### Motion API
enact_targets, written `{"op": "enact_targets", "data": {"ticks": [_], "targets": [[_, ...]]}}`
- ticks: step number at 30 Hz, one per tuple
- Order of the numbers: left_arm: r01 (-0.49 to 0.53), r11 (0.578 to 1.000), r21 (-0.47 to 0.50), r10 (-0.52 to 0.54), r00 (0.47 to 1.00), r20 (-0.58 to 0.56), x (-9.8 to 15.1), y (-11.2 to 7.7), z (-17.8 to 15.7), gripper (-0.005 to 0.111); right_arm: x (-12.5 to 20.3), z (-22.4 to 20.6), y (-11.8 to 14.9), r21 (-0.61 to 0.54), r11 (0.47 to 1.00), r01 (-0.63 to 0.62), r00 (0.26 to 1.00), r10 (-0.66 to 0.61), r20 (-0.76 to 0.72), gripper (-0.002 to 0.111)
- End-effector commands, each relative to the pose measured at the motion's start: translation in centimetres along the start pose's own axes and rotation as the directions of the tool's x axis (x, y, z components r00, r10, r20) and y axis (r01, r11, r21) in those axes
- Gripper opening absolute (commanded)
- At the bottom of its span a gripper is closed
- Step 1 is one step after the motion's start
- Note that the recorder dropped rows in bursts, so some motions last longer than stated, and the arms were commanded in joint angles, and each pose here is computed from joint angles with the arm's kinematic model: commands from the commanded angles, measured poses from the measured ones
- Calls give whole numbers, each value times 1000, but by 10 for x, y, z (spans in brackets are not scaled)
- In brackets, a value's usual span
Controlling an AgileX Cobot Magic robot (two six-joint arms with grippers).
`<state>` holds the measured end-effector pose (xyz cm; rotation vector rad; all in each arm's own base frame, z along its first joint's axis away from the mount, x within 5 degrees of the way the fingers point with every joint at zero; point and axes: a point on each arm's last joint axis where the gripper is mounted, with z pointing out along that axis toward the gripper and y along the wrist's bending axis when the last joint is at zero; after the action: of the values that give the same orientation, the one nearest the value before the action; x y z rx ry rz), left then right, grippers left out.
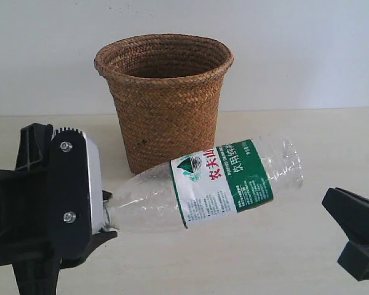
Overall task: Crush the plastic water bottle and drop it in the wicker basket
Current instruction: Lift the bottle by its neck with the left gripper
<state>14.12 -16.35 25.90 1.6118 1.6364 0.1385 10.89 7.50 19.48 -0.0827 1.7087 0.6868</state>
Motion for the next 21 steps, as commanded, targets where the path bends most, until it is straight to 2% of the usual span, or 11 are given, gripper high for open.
{"op": "enact_targets", "data": {"ticks": [1,3,6,9,13,15,17,20,21], "targets": [[119,987,110,-113,992,-58,1,-12,7,4,0,-1,-1,2,1000,5,1000,-5,9,1],[33,970,240,19,977,-214,14,-26,19,4,0,-1,-1,2,1000,5,1000,-5,9,1],[-29,950,310,131,940,-314,23,-34,33,4,0,-1,-1,2,1000,5,1000,-5,9,1],[1,946,324,99,952,-290,19,-40,46,4,0,-1,-1,2,1000,5,1000,-5,9,1],[-67,952,298,150,953,-264,18,-36,49,4,0,-1,-1,2,1000,5,1000,-5,9,1],[-118,961,252,183,950,-253,17,-30,48,4,0,-1,-1,2,1000,5,1000,-5,9,1],[-170,973,153,206,945,-255,13,-16,47,4,0,-1,-1,2,1000,5,1000,-5,9,1],[-222,973,-66,192,932,-307,6,15,37,4,0,-1,-1,2,1000,5,1000,-5,12,1],[-268,945,-185,195,921,-337,-1,35,27,4,0,-1,-1,2,1000,5,1000,-5,12,1]]}}
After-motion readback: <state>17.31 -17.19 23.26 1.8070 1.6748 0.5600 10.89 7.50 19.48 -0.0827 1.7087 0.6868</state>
